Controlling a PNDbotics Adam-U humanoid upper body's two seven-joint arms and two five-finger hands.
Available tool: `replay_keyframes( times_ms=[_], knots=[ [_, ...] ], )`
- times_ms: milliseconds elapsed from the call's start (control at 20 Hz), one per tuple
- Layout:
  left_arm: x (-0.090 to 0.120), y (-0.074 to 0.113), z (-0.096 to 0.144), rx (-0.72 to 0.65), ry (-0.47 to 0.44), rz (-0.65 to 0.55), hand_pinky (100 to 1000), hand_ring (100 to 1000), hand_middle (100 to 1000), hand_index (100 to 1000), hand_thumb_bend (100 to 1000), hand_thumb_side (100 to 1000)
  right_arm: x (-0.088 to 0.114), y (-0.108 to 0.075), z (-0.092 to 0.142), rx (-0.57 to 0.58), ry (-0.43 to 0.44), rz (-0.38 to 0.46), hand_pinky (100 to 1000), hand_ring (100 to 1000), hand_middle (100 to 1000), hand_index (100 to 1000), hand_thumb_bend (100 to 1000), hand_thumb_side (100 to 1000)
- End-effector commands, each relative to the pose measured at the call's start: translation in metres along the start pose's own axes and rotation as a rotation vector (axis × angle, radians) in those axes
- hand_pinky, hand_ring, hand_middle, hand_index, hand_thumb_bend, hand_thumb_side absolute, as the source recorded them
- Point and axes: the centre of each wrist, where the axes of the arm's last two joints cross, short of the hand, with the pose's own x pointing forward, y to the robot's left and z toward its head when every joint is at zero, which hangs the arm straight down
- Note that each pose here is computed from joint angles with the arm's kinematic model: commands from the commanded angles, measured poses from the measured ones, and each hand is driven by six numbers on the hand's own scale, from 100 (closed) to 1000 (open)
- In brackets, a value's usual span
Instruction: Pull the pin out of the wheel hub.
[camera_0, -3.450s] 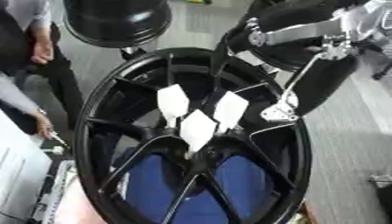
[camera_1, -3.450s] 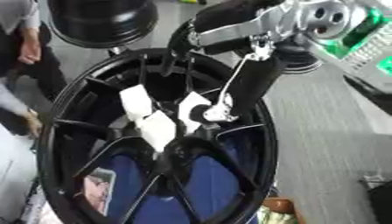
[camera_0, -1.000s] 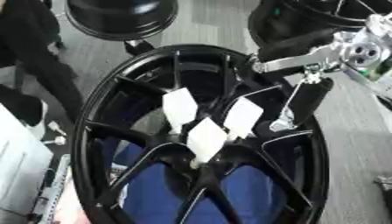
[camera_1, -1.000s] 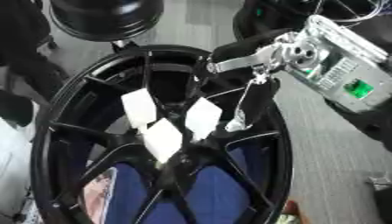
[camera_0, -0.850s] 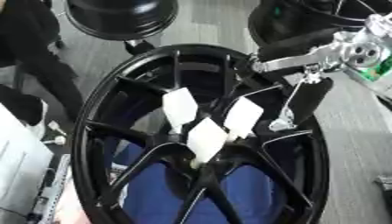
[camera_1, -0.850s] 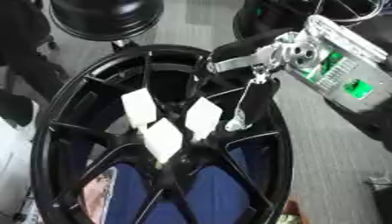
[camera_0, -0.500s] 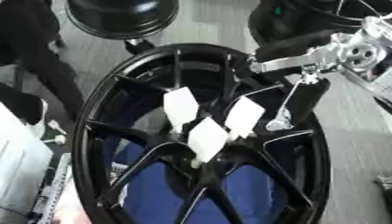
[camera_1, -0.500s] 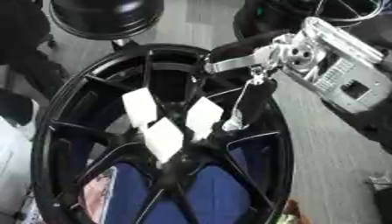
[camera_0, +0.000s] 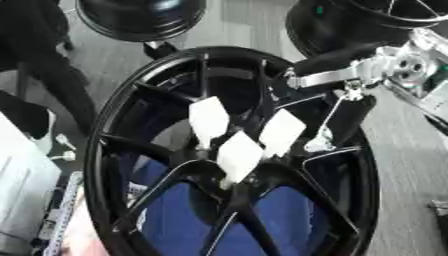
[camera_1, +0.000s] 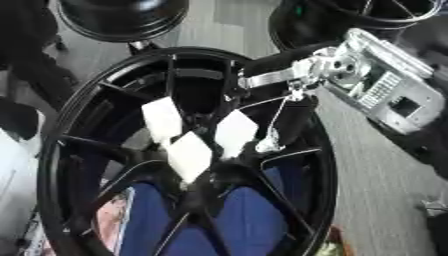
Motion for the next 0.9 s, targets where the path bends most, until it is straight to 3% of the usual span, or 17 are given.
replay_keyframes(
  times_ms=[50,500,900],
  knots=[
    [0.007,0.001,-0.004,0.007,-0.033,0.003,668,719,494,796,100,719,-0.002,-0.006,0.011,-0.025,0.016,-0.006,899,832,728,674,253,184],
    [0.007,0.002,-0.004,0.011,-0.029,0.0,669,720,494,796,100,719,-0.001,-0.007,0.014,-0.05,0.012,-0.042,888,788,620,580,160,188],
    [0.007,0.003,-0.003,0.012,-0.026,-0.006,670,720,495,796,100,717,0.005,-0.017,0.028,-0.176,0.041,-0.042,877,754,562,530,100,218]
  ],
)
